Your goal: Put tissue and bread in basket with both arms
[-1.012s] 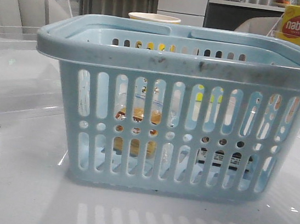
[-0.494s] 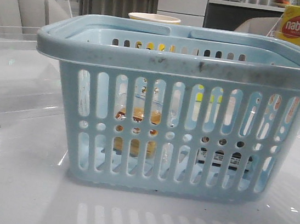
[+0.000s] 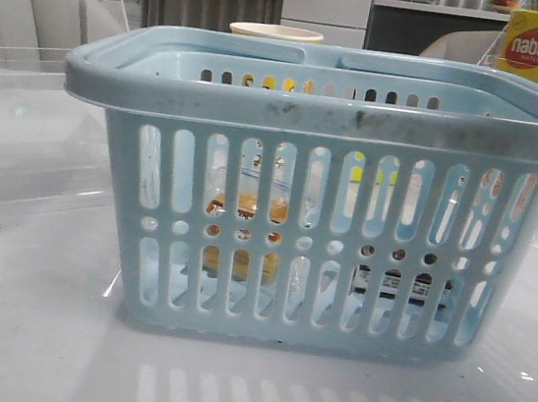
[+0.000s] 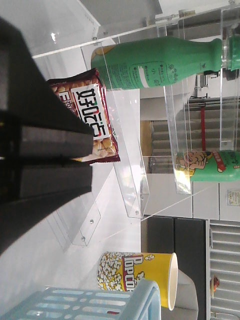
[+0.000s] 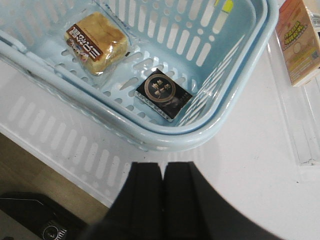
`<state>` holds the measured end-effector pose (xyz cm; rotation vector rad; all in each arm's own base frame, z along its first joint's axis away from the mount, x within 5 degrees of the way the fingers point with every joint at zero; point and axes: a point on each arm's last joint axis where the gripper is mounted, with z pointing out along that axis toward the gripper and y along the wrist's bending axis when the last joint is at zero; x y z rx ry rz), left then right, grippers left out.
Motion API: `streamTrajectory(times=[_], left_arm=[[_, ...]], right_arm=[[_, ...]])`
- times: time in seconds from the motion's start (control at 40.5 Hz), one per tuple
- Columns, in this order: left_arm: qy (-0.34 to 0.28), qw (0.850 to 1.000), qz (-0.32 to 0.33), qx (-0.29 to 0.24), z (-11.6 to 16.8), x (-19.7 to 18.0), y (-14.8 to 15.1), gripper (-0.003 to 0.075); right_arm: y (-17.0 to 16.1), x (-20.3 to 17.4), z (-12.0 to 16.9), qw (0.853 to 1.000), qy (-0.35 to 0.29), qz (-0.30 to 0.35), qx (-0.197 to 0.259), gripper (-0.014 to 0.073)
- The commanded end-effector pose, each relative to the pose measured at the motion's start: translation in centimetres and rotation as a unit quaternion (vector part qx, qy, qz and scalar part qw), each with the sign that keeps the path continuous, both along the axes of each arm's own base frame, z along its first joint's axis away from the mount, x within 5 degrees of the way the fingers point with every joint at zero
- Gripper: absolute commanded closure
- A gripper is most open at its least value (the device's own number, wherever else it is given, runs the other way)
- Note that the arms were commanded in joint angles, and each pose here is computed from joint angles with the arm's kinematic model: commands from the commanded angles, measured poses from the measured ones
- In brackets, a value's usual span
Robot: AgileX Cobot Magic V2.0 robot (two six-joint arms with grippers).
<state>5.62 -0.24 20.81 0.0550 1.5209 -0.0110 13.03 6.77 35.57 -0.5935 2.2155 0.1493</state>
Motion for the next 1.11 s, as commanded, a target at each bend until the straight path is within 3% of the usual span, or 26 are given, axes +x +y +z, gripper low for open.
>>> streamTrajectory(times=[0.0, 1.086], left_arm=[[-0.062, 0.998, -0.002, -0.006, 0.87, -0.24, -0.01, 0.0622], [-0.073, 0.997, -0.002, -0.006, 1.09, -0.27, -0.01, 0.0622]], right_arm=[[0.07, 0.33, 1.24, 0.999, -0.044, 0.006, 0.006, 0.0538], [-0.13, 0.14, 1.02, 0.999, -0.047, 0.004, 0.007, 0.0538]])
